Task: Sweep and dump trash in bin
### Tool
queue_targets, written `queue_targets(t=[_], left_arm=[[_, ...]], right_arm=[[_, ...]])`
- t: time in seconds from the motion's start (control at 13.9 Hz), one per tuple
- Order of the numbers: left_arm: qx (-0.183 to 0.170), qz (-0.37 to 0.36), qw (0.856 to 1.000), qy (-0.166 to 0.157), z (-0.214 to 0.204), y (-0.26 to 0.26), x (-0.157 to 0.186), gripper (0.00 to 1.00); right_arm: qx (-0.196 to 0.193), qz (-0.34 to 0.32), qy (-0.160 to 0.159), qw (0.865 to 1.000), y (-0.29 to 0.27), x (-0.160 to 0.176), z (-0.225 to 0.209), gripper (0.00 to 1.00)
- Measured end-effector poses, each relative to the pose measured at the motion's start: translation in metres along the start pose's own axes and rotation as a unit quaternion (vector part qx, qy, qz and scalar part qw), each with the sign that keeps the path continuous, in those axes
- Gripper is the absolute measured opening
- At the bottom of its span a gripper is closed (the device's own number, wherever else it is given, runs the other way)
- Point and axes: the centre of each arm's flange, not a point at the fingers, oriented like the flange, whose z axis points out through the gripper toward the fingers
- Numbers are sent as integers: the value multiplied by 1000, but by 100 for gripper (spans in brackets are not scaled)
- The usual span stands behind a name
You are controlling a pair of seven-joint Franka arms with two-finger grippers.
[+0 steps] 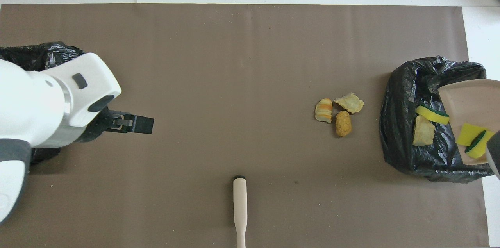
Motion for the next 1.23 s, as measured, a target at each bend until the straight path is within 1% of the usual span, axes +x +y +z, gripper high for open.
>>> queue_targets(t=[0.14,0.29,0.36,0.51,0.58,0.65,0.79,0.94,1.01,1.08,1.23], left_arm=[[13,0,1000,-5,-27,-38,-2,100],[26,16,1000,-3,-46,-64,-4,100],[30,18,999,-3,-55,-76,-4,100],[31,9,999,-18,-66,-97,-4,100],[30,1,999,-28,-69,-109,-2,100],[29,-6,999,-35,-71,-121,1,100],[28,-16,999,-37,-72,-137,5,100],[28,-7,999,-34,-77,-148,2,100],[28,-3,999,-32,-80,-151,-1,100],[28,-2,999,-30,-82,-153,-2,100],[28,0,999,-29,-83,-153,-3,100]], right_arm=[[9,18,-27,999,3,8,-11,32],[13,32,-39,999,3,14,-23,32],[10,34,-51,998,2,16,-27,32],[9,40,-83,996,-1,21,-38,32],[13,43,-93,995,-3,23,-46,32],[13,44,-97,994,-6,22,-54,32],[12,55,-102,993,-14,14,-67,32],[9,77,-97,992,-27,-2,-84,32],[10,94,-82,992,-34,-9,-94,32],[14,114,-59,992,-40,-13,-109,32],[17,159,-21,987,-46,-13,-141,32]])
